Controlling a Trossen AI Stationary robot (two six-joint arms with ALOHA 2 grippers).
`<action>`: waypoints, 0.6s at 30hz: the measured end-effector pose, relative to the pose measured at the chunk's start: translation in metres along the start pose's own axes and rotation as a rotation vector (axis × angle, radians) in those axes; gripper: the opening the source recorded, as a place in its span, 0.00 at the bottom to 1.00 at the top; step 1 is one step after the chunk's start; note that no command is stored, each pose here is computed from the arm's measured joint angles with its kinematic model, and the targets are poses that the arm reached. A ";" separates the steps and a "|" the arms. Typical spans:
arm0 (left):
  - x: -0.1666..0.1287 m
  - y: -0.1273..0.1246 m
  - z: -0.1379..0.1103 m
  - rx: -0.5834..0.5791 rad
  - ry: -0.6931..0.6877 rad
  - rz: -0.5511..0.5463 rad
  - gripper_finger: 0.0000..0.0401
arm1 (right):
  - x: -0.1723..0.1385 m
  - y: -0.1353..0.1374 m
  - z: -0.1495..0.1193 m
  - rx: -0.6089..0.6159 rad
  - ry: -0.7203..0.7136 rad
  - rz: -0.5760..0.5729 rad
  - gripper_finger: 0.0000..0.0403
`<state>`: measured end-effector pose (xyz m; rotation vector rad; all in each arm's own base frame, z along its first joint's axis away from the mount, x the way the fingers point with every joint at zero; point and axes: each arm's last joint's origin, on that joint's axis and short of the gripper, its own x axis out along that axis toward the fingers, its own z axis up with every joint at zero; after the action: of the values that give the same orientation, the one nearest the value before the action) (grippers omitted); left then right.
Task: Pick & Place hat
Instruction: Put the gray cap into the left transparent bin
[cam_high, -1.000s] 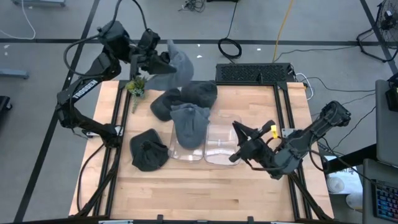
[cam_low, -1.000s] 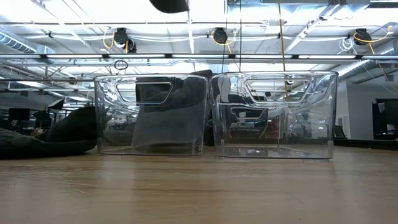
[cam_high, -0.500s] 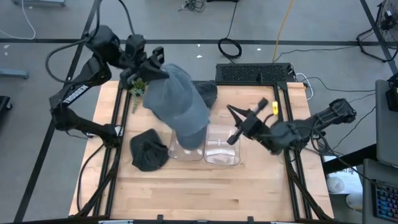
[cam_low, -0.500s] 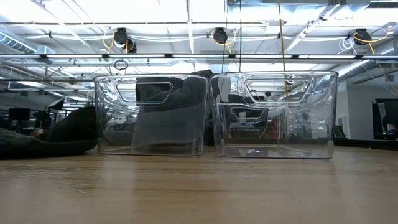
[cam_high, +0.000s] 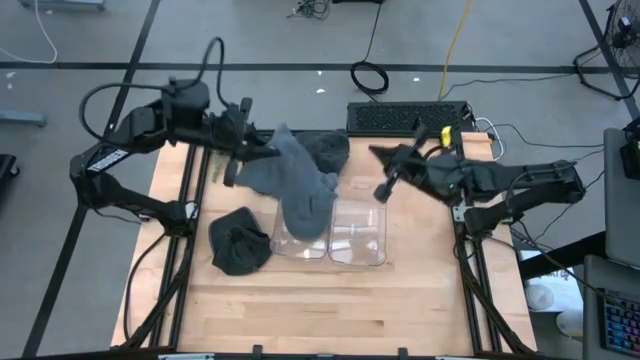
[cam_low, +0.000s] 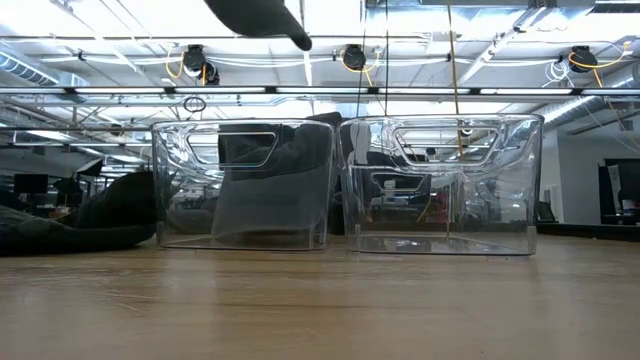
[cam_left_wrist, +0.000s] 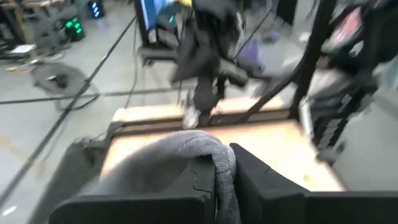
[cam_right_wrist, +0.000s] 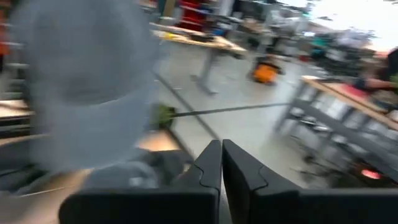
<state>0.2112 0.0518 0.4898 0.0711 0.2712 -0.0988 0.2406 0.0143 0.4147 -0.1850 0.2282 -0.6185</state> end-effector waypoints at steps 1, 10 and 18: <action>0.002 -0.002 -0.002 0.016 0.027 0.020 0.06 | -0.001 -0.005 0.001 -0.002 -0.001 -0.033 0.00; 0.019 -0.022 -0.011 0.307 0.213 0.167 0.06 | -0.011 -0.055 0.008 0.234 -0.073 0.189 0.00; 0.043 -0.034 -0.020 0.489 0.345 0.177 0.06 | -0.008 -0.068 0.008 0.273 -0.089 0.419 0.00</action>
<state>0.2432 0.0155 0.4574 0.6010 0.5798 0.0263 0.1985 -0.0345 0.4401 0.0991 0.0894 -0.2195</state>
